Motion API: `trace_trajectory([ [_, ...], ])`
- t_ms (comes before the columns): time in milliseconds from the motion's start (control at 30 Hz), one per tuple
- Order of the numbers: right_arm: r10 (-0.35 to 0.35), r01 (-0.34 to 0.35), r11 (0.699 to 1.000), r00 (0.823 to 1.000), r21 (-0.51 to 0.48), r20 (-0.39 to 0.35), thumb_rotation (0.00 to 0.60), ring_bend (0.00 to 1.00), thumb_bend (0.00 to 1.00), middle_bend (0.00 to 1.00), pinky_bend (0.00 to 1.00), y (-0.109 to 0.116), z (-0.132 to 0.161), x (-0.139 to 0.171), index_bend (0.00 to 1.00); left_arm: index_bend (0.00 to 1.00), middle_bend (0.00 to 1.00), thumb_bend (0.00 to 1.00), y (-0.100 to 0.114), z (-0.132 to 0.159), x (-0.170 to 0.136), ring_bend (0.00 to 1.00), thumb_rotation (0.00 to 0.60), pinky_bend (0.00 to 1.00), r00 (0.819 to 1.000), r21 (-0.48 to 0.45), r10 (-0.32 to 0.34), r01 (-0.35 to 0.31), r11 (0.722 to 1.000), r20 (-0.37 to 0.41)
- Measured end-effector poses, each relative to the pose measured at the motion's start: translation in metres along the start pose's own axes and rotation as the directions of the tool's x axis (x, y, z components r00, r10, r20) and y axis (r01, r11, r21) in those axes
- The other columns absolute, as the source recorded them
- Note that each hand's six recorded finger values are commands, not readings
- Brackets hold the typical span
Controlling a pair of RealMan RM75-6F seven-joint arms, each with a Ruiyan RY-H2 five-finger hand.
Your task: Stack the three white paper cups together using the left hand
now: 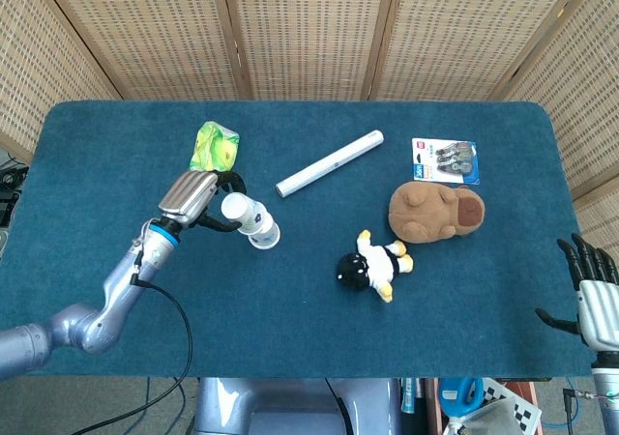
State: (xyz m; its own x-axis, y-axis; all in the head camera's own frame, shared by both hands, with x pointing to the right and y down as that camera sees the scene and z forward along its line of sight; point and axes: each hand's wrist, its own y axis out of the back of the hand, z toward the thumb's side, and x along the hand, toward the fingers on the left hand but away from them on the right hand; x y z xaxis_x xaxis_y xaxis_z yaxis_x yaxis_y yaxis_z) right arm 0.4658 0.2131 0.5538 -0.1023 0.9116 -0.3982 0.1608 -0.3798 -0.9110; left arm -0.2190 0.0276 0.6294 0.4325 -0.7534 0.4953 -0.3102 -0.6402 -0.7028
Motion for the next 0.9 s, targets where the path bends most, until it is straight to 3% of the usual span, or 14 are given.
trace_trajectory([
  [400, -0.002, 0.002, 1.000, 1.000, -0.008, 0.011, 0.600, 0.00, 0.00, 0.00, 0.00, 0.002, -0.004, -0.001, 0.00, 0.42, 0.45, 0.19, -0.014, -0.001, 0.014, 0.40, 0.600, 0.42, 0.999, 0.003, -0.017, 0.017, 1.000, -0.034],
  [467, -0.002, 0.002, 1.000, 1.000, -0.007, 0.011, 0.600, 0.00, 0.00, 0.00, 0.00, 0.002, -0.004, -0.001, 0.00, 0.42, 0.41, 0.19, -0.016, -0.001, 0.015, 0.37, 0.600, 0.42, 0.999, 0.001, -0.027, 0.027, 1.000, -0.037],
  [500, -0.002, 0.002, 1.000, 1.000, -0.007, 0.011, 0.600, 0.00, 0.00, 0.00, 0.00, 0.002, -0.004, -0.001, 0.00, 0.37, 0.32, 0.19, -0.017, -0.001, 0.015, 0.31, 0.600, 0.40, 0.999, -0.001, -0.032, 0.032, 0.999, -0.037],
  [567, -0.003, 0.003, 1.000, 1.000, -0.007, 0.010, 0.600, 0.00, 0.00, 0.00, 0.00, 0.002, -0.004, -0.001, 0.00, 0.16, 0.11, 0.19, -0.019, -0.001, 0.015, 0.14, 0.600, 0.30, 0.998, -0.013, -0.046, 0.046, 0.999, -0.034],
  [600, -0.004, 0.004, 1.000, 1.000, -0.007, 0.009, 0.600, 0.00, 0.00, 0.00, 0.00, 0.002, -0.003, -0.001, 0.00, 0.05, 0.03, 0.19, -0.020, 0.000, 0.014, 0.05, 0.600, 0.21, 0.998, -0.022, -0.054, 0.053, 0.998, -0.031],
  [633, -0.005, 0.005, 1.000, 1.000, -0.006, 0.009, 0.600, 0.00, 0.00, 0.00, 0.00, 0.002, -0.003, -0.001, 0.00, 0.00, 0.00, 0.19, -0.021, 0.001, 0.014, 0.00, 0.600, 0.12, 0.998, -0.033, -0.058, 0.057, 0.998, -0.027],
  [733, -0.005, 0.005, 1.000, 1.000, -0.005, 0.008, 0.600, 0.00, 0.00, 0.00, 0.00, 0.003, -0.003, 0.000, 0.00, 0.00, 0.00, 0.18, -0.019, 0.003, 0.013, 0.00, 0.600, 0.01, 0.999, -0.066, -0.048, 0.047, 0.997, -0.007],
  [900, -0.001, 0.001, 1.000, 1.000, 0.002, -0.003, 0.600, 0.00, 0.00, 0.00, 0.00, 0.001, 0.000, 0.001, 0.00, 0.00, 0.00, 0.18, 0.002, -0.003, -0.003, 0.00, 0.600, 0.00, 0.998, -0.061, 0.058, -0.057, 0.997, 0.020],
])
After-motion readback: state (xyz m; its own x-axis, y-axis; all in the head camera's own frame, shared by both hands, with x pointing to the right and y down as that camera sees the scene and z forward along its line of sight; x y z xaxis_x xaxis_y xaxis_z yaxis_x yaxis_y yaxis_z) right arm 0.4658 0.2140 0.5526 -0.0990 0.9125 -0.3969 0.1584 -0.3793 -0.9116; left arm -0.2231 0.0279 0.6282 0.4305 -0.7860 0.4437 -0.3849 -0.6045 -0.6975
